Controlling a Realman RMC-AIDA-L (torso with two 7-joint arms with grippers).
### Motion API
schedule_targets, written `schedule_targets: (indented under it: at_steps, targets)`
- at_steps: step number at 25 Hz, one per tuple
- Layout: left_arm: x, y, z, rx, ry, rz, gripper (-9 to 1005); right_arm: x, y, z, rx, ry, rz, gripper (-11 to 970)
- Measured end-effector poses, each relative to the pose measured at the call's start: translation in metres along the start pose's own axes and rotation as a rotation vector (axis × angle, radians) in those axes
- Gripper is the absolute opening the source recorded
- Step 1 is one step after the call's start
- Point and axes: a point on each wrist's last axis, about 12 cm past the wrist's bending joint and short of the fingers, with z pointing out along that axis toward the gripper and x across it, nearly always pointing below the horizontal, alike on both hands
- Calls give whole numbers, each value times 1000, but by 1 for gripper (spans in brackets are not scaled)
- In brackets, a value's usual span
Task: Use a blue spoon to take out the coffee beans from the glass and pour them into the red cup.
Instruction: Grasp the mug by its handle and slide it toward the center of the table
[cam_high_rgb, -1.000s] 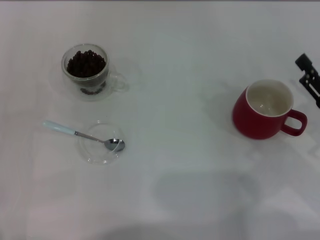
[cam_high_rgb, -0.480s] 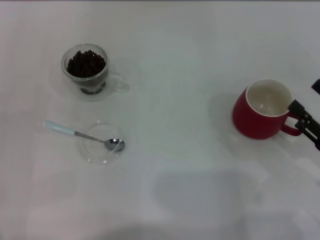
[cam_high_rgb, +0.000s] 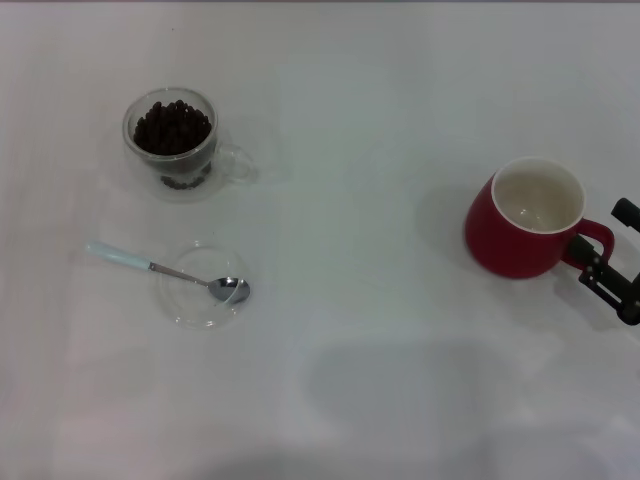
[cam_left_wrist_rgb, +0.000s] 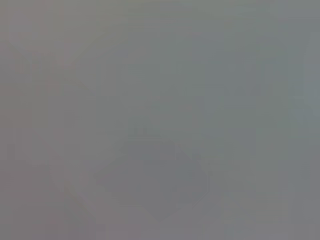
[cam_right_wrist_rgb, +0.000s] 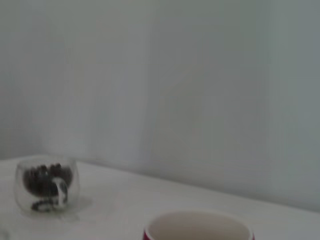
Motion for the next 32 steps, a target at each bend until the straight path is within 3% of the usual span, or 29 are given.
schedule_targets:
  at_steps: [13, 22, 27, 32]
  targets:
    - [0, 1, -2, -1, 2, 2, 884, 13, -8, 4, 62, 112, -49, 696]
    - [0, 1, -1, 0, 1, 4, 884, 11, -11, 10, 106, 94, -79, 693]
    - [0, 0, 2, 5, -1, 5, 884, 11, -10, 13, 98, 90, -90, 568]
    - [-1, 0, 6, 6, -7, 7, 885, 10, -8, 19, 84, 79, -101, 373]
